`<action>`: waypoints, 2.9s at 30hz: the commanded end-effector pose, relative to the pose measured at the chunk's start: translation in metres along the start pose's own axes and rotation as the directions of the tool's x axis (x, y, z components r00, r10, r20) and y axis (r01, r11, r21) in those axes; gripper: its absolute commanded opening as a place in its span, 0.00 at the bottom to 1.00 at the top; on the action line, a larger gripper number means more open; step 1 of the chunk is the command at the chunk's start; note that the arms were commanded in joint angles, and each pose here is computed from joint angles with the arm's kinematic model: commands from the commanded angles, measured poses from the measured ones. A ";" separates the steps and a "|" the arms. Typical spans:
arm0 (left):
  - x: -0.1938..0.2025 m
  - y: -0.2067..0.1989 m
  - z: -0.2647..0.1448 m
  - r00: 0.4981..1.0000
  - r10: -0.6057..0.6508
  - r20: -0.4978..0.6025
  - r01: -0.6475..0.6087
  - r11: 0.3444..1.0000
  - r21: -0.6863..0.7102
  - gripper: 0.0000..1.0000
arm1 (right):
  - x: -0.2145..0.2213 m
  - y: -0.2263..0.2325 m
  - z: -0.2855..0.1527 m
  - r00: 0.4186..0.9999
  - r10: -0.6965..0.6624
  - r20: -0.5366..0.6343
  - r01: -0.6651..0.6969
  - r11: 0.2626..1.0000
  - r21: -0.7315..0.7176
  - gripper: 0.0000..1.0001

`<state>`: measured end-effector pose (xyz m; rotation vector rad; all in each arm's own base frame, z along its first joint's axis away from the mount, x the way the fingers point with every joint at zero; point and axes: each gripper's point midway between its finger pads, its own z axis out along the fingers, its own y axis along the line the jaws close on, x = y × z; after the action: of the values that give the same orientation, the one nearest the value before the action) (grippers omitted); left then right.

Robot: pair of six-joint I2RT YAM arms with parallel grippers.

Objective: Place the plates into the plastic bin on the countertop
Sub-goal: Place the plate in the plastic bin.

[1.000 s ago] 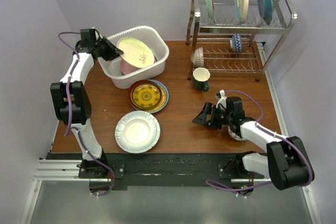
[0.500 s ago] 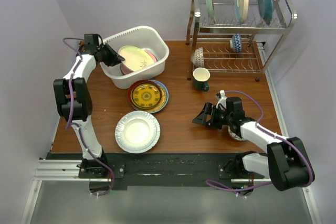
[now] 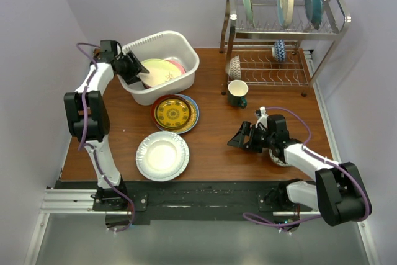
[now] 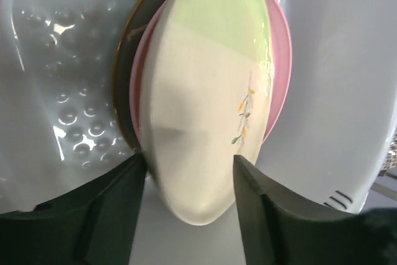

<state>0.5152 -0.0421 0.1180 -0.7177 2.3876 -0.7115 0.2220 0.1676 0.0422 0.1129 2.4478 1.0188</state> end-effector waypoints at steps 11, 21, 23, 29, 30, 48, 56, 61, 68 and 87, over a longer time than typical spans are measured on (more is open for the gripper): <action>-0.057 -0.025 -0.066 0.956 0.216 0.201 -0.204 0.976 -0.078 0.93 | 0.030 -0.030 -0.003 0.996 0.047 -0.076 -0.038 0.992 0.121 0.97; -0.070 -0.102 -0.123 0.918 0.241 0.314 -0.299 0.942 0.153 0.99 | 0.030 -0.029 -0.003 0.996 0.044 -0.074 -0.036 0.993 0.114 0.97; -0.069 -0.121 -0.142 0.908 0.240 0.343 -0.322 0.924 0.207 1.00 | 0.031 -0.029 -0.003 0.996 0.046 -0.077 -0.037 0.993 0.113 0.97; -0.046 -0.146 -0.172 0.902 0.252 0.350 -0.354 0.895 0.269 1.00 | 0.031 -0.027 -0.003 0.996 0.044 -0.078 -0.035 0.994 0.104 0.97; -0.041 -0.145 -0.173 0.905 0.256 0.340 -0.355 0.896 0.268 1.00 | 0.031 -0.027 -0.003 0.996 0.041 -0.076 -0.033 0.994 0.101 0.97; 0.105 -0.109 -0.187 0.919 0.357 0.169 -0.390 0.891 0.234 0.91 | 0.029 -0.026 -0.003 0.997 0.048 -0.062 -0.041 0.994 0.101 0.95; 0.150 -0.058 -0.172 0.936 0.343 0.074 -0.351 0.916 0.193 0.84 | 0.030 -0.025 0.013 0.991 0.061 -0.115 -0.047 0.992 0.120 0.89; 0.162 -0.026 -0.164 0.941 0.338 0.030 -0.339 0.936 0.098 0.77 | 0.026 -0.017 0.029 0.992 0.036 -0.120 -0.020 0.991 0.132 0.85; 0.184 0.010 -0.147 0.954 0.299 -0.026 -0.298 0.954 0.027 0.70 | 0.020 -0.013 0.052 0.989 0.071 -0.130 -0.052 0.988 0.147 0.79; 0.190 0.019 -0.105 0.978 0.210 0.014 -0.211 0.976 0.049 0.52 | 0.011 -0.004 0.084 0.983 0.105 -0.152 -0.086 0.988 0.126 0.72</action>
<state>0.2870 -0.1037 0.1079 -0.4440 2.4642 -0.6377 0.2809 0.2461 0.0356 0.1141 2.4860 1.1393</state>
